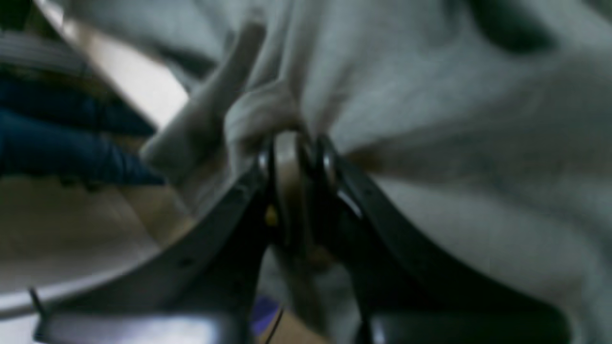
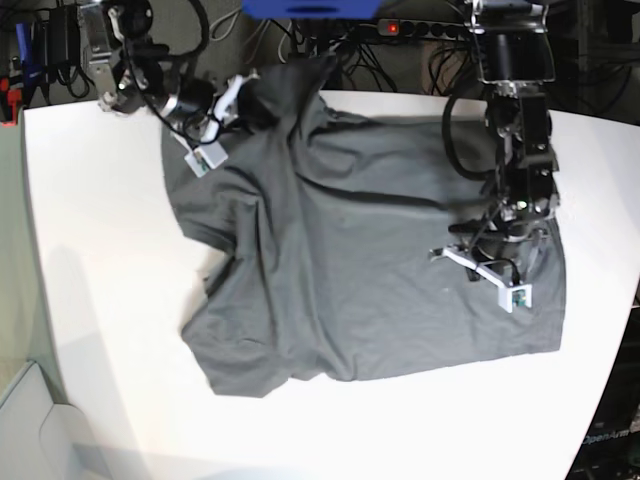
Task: Layout the t-shirt on the table in an organized manner, then fold the t-shirt properly
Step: 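Lower the right gripper and lay the t-shirt edge on the table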
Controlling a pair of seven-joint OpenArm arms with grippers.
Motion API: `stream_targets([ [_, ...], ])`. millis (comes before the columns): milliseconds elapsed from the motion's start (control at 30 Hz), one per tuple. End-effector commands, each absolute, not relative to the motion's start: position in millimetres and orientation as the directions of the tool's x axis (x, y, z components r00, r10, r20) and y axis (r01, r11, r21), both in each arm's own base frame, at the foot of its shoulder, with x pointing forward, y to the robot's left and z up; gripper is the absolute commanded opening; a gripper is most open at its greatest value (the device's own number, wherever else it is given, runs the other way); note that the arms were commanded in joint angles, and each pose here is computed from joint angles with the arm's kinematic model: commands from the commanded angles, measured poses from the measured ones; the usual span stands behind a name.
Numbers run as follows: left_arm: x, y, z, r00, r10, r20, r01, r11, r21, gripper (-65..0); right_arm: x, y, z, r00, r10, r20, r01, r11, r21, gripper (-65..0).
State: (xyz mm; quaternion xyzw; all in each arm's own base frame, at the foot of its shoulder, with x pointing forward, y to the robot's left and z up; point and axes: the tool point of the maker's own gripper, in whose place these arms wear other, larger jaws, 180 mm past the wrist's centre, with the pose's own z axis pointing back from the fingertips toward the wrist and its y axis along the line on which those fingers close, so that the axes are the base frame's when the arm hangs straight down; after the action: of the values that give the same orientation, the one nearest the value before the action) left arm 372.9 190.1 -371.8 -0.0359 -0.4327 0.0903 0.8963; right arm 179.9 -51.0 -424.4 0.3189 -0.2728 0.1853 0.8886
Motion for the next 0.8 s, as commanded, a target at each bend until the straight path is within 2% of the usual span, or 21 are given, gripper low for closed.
stream_targets([
  [0, 385.2, 192.6, -353.6, 0.562, 0.187, 0.805, -0.124, 0.982, -0.142, -64.9, 188.3, -46.3, -403.6, 0.739, 0.137, 0.66, -0.54, 0.706, 0.458, -60.4],
  [233, 381.5, 189.5, -371.9, 0.6, 0.198, 0.775, -0.131, 0.98, -0.149, -64.9, 193.4, -40.3, -352.1, 0.62, 0.166, 0.767, -0.635, 0.68, 0.367, -60.4],
  [467, 375.5, 207.1, -404.1, 0.628, 0.201, 0.751, -0.169, 0.978, -0.121, -64.9, 265.3, -69.6, -336.2, 0.542, 0.142, 0.829, -0.612, 0.743, 0.273, -60.4],
  [567, 365.2, 220.4, -412.4, 0.653, 0.174, 0.738, -0.169, 0.982, -0.082, -64.9, 298.9, -77.9, -331.8, 0.521, 0.13, 0.843, -0.6, 0.758, 0.254, -60.4],
  [767, 332.3, 252.4, -428.8, 0.701, 0.129, 0.701, -0.18, 0.984, 0.0, -64.9, 357.2, -94.0, -337.2, 0.547, 0.1, 0.831, -0.554, 0.788, 0.27, -60.3],
])
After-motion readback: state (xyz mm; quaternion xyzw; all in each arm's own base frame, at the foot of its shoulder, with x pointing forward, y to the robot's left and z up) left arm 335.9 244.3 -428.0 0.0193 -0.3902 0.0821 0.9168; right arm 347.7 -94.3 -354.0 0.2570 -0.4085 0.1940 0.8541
